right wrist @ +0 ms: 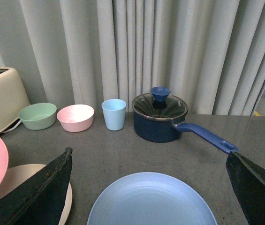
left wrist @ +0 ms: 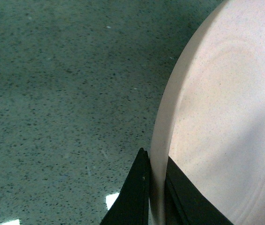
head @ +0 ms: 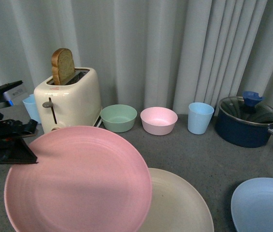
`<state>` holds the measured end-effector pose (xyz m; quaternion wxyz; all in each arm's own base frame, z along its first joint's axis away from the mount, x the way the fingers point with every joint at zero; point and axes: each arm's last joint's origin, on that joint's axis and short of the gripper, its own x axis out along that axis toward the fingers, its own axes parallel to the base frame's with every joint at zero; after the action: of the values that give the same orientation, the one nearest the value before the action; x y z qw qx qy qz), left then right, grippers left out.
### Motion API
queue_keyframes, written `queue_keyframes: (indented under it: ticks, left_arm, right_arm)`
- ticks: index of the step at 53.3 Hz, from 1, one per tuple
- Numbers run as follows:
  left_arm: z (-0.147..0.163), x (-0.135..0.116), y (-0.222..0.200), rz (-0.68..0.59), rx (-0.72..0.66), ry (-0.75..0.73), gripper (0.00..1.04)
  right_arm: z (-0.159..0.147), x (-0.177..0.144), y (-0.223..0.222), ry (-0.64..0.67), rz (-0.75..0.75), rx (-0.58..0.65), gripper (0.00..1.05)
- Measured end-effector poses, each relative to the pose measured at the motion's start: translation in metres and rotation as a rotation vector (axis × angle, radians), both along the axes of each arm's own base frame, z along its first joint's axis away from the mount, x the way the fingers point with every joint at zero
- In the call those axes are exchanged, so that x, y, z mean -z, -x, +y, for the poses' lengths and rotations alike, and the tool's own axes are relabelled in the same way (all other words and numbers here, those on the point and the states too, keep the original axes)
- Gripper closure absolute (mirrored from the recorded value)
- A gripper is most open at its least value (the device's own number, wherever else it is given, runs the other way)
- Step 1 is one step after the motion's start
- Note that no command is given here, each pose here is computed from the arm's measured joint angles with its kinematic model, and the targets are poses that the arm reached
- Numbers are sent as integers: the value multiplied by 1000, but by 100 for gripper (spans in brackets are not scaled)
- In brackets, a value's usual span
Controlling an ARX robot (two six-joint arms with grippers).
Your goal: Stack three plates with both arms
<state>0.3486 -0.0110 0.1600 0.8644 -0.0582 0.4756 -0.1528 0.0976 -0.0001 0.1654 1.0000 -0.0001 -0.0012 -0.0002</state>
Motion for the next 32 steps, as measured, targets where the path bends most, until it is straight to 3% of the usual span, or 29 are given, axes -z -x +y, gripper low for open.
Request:
queue_keyframes:
  ticks: [9, 32]
  left_arm:
    - [-36, 3, 2, 22, 17, -37, 101]
    - [-72, 18, -3, 70, -39, -79, 101]
  right_arm:
    - [0, 0, 0, 0, 0, 0, 7]
    - [0, 0, 0, 0, 0, 0, 7]
